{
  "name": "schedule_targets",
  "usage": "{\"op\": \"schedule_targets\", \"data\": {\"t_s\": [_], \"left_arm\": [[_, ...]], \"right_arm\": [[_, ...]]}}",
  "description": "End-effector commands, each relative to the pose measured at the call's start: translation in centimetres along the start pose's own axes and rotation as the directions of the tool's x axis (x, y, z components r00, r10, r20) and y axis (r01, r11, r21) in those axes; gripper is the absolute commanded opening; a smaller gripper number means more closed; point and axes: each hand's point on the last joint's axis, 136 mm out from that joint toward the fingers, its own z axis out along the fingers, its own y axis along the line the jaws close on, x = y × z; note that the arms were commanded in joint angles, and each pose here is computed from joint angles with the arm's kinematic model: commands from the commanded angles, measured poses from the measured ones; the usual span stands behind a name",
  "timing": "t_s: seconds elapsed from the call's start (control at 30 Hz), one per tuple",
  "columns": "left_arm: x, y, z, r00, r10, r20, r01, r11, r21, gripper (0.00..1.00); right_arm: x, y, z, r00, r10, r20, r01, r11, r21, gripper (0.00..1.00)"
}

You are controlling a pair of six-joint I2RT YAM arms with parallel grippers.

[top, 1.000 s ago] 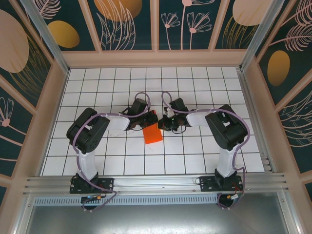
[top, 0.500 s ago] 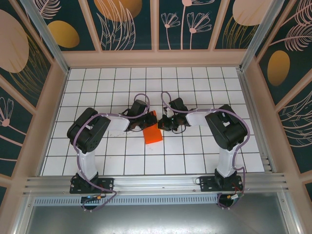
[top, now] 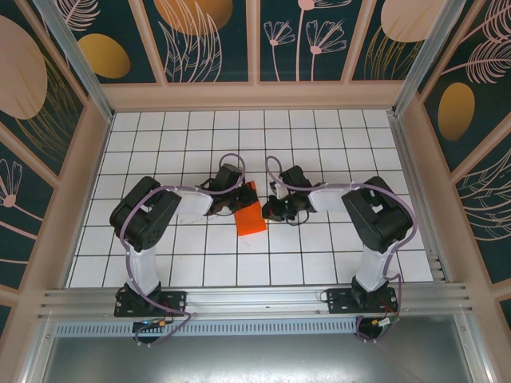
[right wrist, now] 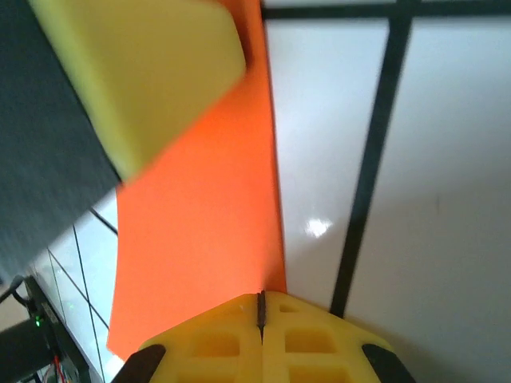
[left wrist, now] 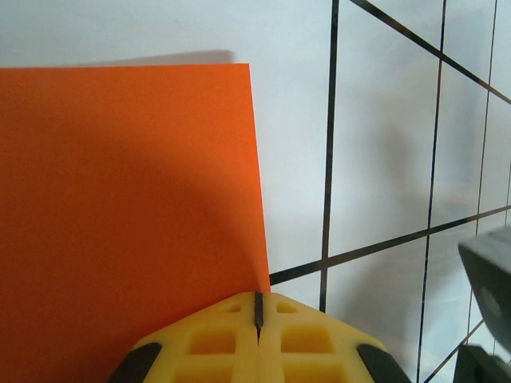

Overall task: Fold a paper plane with a square sheet of paper (pick it up from the middle)
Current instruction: First fold in half a square sheet of paper at the center of the table.

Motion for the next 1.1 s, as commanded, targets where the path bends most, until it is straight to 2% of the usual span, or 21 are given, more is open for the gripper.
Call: {"op": "schedule_targets", "data": {"t_s": [0.0,0.23,0.47,0.57,0.83,1.07], "left_arm": [[2.7,7.3,0.6,0.997,-0.072,-0.041,0.06,0.969,-0.24,0.0],[2.6,7.0,0.6,0.997,-0.068,-0.04,0.057,0.972,-0.228,0.0],[2.5,5.9,0.5,0.998,-0.047,-0.047,0.038,0.982,-0.186,0.0],[2.4,5.4,0.5,0.998,-0.039,-0.049,0.031,0.986,-0.164,0.0],[2.6,5.4,0.6,0.997,-0.043,-0.058,0.033,0.986,-0.163,0.0],[2.7,5.9,0.5,0.997,-0.05,-0.053,0.039,0.983,-0.182,0.0]], "right_arm": [[3.4,-0.6,-0.6,0.996,0.014,-0.086,-0.012,1.0,0.021,0.0],[5.1,-1.6,-1.0,0.994,0.028,-0.109,-0.023,0.999,0.043,0.0],[1.0,2.2,-2.8,0.999,-0.044,0.027,0.044,0.999,-0.006,0.0],[-0.4,3.3,-2.5,0.997,-0.047,0.055,0.049,0.998,-0.042,0.0],[-1.7,2.6,0.5,0.999,-0.025,0.022,0.025,0.999,-0.034,0.0],[1.0,0.4,1.1,0.999,0.009,-0.047,-0.008,1.0,0.004,0.0]]}}
